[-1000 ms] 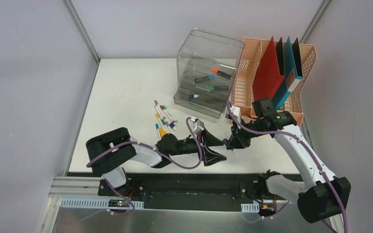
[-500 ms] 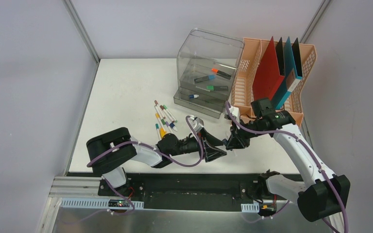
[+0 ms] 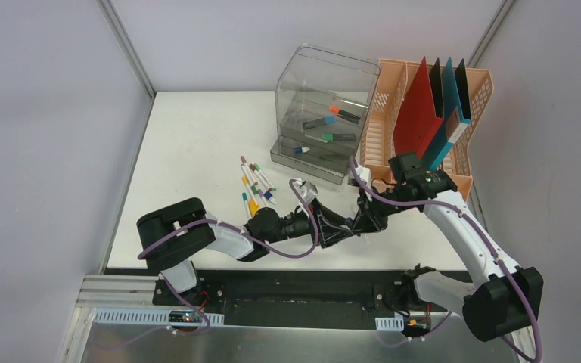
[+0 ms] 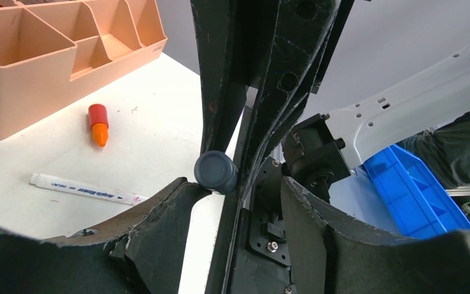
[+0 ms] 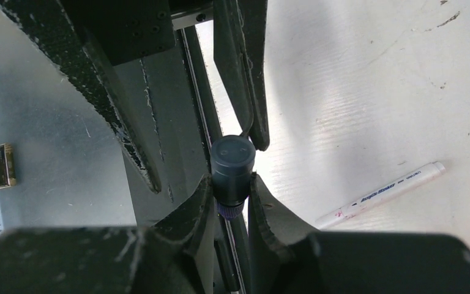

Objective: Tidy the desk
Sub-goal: Place the stationery in the drawer.

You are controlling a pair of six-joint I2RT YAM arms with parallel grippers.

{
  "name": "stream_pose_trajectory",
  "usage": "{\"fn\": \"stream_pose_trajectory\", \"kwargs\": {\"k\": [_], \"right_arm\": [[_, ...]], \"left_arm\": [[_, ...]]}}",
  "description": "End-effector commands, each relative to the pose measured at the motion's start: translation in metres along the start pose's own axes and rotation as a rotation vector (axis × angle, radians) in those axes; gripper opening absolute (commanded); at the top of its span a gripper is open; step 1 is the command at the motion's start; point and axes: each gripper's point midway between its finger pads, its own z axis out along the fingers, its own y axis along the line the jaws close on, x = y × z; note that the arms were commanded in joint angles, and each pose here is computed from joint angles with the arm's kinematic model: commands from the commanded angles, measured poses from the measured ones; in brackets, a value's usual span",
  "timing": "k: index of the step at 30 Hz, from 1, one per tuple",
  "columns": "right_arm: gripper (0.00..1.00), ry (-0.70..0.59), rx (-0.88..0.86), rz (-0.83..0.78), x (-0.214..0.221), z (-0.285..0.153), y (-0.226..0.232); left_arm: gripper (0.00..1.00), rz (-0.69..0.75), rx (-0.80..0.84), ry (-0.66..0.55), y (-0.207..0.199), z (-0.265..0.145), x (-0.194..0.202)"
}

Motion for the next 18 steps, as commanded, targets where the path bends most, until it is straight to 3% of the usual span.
{"fn": "stream_pose_trajectory", "kwargs": {"k": [1, 9, 12, 16, 18], "right_arm": [[0.0, -0.021, -0.04, -0.038, -0.0089, 0.0005, 0.0065], [0.0, -0.015, -0.044, -0.036, -0.0084, 0.0016, 0.0065], [0.0, -0.014, -0.043, -0.036, -0.0083, 0.0015, 0.0065], [0.0, -0.012, -0.043, -0.035, -0.0078, 0.0017, 0.0062], [0.0, -0.01, -0.042, -0.031, -0.0074, 0.0018, 0.0059]], "left_arm": [[0.55, 0.01, 0.064, -0.141, -0.0212, 0.0134, -0.0404], [0.45, 0.0, 0.067, -0.133, -0.0207, 0.0165, -0.0373], [0.34, 0.0, 0.069, -0.129, -0.0212, 0.0171, -0.0359], [0.03, 0.003, 0.075, -0.128, -0.0222, 0.0169, -0.0362], [0.0, 0.0, 0.074, -0.126, -0.022, 0.0165, -0.0354]]}}
